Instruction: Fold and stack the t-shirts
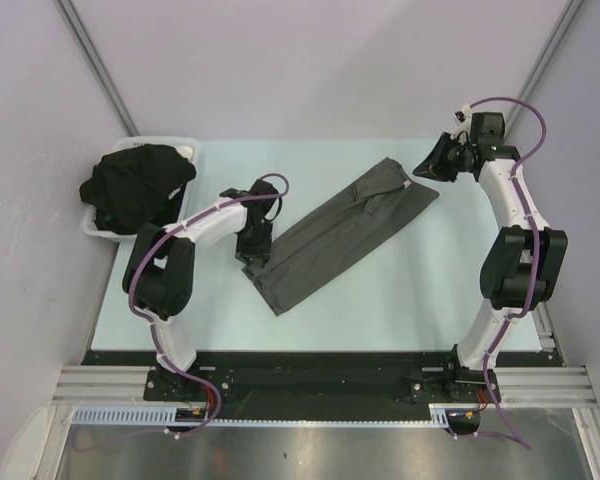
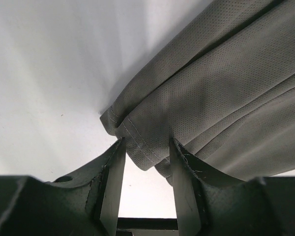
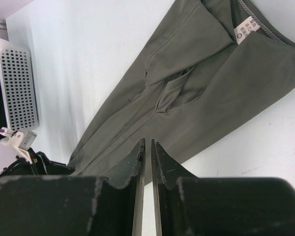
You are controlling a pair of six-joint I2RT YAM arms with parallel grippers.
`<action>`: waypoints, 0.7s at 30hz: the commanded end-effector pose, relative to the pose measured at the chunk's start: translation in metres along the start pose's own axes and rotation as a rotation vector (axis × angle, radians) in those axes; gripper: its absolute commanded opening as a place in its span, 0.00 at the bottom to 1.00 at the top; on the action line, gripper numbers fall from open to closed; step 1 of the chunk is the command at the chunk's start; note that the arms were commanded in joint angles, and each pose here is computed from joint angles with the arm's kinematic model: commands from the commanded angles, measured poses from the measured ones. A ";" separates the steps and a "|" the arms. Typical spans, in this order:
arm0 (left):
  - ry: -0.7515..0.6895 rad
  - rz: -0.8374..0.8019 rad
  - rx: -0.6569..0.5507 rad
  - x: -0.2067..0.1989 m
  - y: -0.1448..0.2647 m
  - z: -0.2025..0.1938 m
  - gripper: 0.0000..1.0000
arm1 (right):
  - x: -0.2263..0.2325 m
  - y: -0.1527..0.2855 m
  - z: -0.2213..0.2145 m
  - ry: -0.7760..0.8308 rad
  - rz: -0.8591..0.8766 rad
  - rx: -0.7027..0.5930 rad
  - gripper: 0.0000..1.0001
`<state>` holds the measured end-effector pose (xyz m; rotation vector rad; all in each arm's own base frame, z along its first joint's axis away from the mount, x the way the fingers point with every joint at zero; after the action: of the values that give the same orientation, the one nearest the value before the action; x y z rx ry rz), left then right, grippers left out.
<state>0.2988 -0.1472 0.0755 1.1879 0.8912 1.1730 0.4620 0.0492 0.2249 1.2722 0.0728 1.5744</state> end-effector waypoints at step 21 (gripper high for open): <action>0.061 -0.066 -0.036 0.002 -0.006 0.005 0.54 | 0.009 0.011 0.005 0.009 0.042 -0.025 0.14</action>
<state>0.2977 -0.1411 0.0630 1.1708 0.9359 1.1687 0.4614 0.0481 0.2238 1.2780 0.0715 1.5731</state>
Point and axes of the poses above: each gripper's point midway between its finger pads, its own y axis back along the fingers, its own x axis along the line the jaws close on, z = x × y, the point moved 3 cm from there along y, back along the fingers, and after that the axes turned 10 degrees about -y, right-handed, at the moved point
